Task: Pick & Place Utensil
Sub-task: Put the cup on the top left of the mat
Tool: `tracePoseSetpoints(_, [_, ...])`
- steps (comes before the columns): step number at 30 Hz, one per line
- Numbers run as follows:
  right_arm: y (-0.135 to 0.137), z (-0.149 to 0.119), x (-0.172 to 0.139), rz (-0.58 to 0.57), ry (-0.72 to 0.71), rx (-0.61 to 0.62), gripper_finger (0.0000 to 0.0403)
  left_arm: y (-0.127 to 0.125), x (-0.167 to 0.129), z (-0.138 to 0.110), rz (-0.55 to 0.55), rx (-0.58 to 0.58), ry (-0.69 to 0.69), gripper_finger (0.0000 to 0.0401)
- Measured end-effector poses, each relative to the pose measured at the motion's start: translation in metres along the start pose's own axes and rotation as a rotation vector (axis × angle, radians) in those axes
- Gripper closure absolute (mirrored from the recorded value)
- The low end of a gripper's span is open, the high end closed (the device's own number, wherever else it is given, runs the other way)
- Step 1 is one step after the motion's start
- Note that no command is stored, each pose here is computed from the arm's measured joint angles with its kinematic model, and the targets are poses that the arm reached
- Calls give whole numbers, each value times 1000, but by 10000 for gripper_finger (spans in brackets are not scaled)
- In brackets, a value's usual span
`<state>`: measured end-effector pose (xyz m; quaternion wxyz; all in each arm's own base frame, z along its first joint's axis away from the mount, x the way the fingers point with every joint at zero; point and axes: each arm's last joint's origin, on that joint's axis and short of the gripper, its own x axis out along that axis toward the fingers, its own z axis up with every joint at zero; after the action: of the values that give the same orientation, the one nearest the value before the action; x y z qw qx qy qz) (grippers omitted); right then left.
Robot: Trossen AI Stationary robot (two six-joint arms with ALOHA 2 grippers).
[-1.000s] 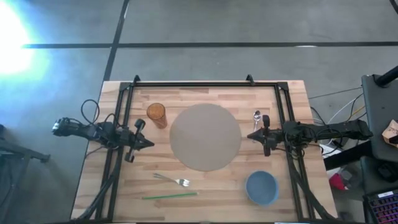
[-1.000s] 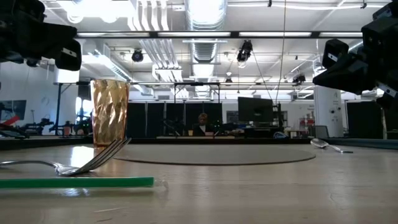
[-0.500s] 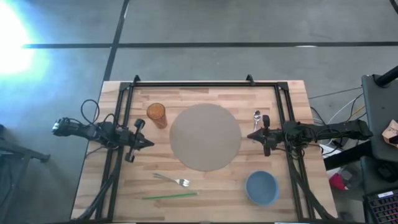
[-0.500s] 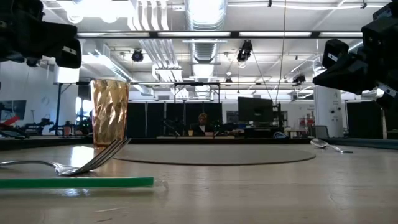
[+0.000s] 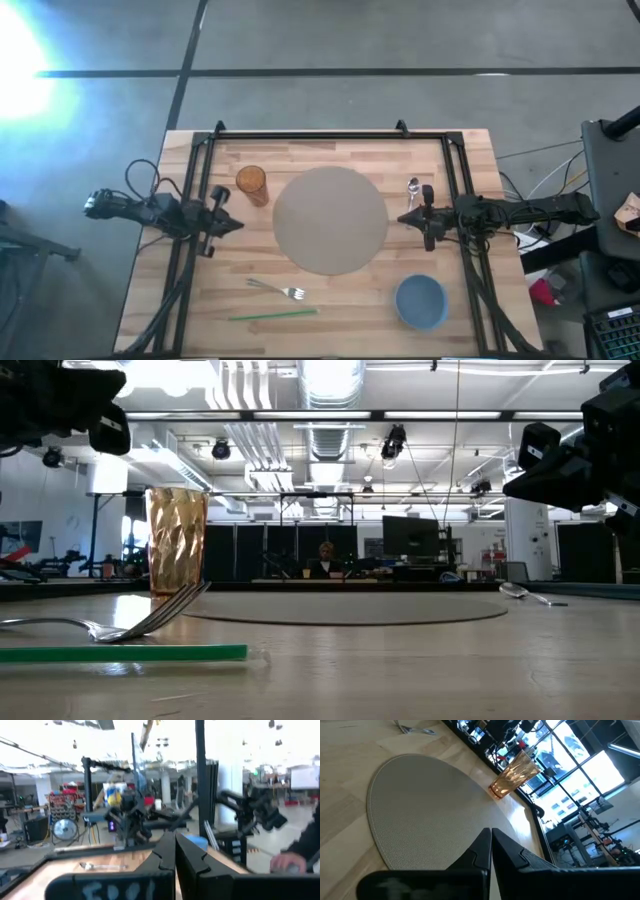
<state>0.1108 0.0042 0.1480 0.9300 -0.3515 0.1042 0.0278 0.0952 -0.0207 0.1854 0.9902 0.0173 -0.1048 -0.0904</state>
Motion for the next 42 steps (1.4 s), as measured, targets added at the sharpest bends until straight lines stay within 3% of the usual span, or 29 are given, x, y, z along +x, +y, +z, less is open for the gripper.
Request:
tracePoseSetpoints(6, [0, 0, 0, 0, 0, 0, 394, 4, 0, 1, 124, -14, -9, 376])
tracePoseSetpoints(12, [0, 0, 0, 1, 0, -2, 394, 9, -1, 1, 326, -21, -2, 287])
tracePoseSetpoints(19, [0, 0, 0, 0, 0, 0, 394, 18, -6, 8, 661, -161, -95, 203])
tracePoseSetpoints(30, [0, 0, 0, 1, 0, 1, 394, 24, -4, 44, 835, -200, -128, 194])
tracePoseSetpoints(42, [0, 0, 0, 0, 0, 0, 394, 32, 13, 88, 1021, -223, 63, 195])
